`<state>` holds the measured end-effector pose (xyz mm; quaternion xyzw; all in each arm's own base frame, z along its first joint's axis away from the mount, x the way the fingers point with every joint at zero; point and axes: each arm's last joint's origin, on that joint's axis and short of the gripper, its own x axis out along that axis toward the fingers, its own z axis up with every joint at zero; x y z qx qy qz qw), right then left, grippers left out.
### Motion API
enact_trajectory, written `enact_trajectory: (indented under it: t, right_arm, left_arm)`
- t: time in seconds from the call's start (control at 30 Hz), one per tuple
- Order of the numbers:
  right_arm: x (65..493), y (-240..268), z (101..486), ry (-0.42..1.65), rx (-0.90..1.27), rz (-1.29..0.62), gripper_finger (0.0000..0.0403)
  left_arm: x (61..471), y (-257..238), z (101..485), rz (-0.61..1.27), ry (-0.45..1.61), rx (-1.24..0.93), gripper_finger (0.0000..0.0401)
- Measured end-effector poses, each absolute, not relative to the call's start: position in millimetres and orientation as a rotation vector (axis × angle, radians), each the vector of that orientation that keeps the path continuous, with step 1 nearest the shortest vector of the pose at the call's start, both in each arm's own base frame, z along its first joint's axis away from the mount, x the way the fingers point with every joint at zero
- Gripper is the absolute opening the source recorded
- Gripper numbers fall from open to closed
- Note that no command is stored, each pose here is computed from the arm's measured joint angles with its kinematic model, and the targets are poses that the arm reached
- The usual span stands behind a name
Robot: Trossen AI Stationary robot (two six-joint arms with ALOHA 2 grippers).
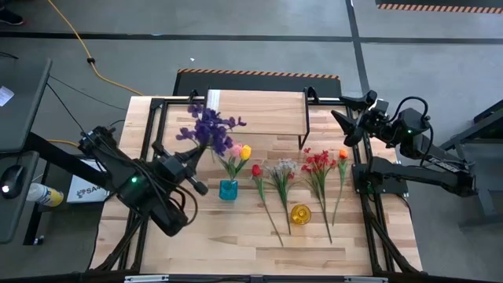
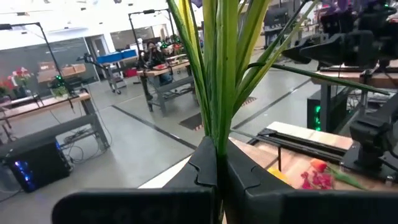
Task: Pick and place flowers into a vace then onto a shelf
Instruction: Put the purple flowers into the blue vase
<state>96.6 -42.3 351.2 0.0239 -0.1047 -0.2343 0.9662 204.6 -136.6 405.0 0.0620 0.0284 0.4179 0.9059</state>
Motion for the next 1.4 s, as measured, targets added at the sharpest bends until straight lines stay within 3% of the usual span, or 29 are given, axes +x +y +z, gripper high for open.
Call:
enact_trajectory:
  t: [0.23,0.63,0.9,1.4]
  right_arm:
    - [97,-42,351,-0.211,0.048,-0.474,0.0287]
    - [97,-42,351,-0.212,0.049,-0.475,0.0287]
    - [97,-44,351,-0.216,0.073,-0.524,0.0287]
    - [111,-49,345,-0.16,0.087,-0.517,0.0287]
  left_arm:
    - [181,-117,388,0.864,0.03,0.066,0.0033]
    - [161,-100,326,0.863,-0.048,-0.108,0.0033]
    - [174,-111,301,0.859,-0.113,-0.247,0.0033]
    - [211,-120,298,0.926,-0.169,-0.33,0.0033]
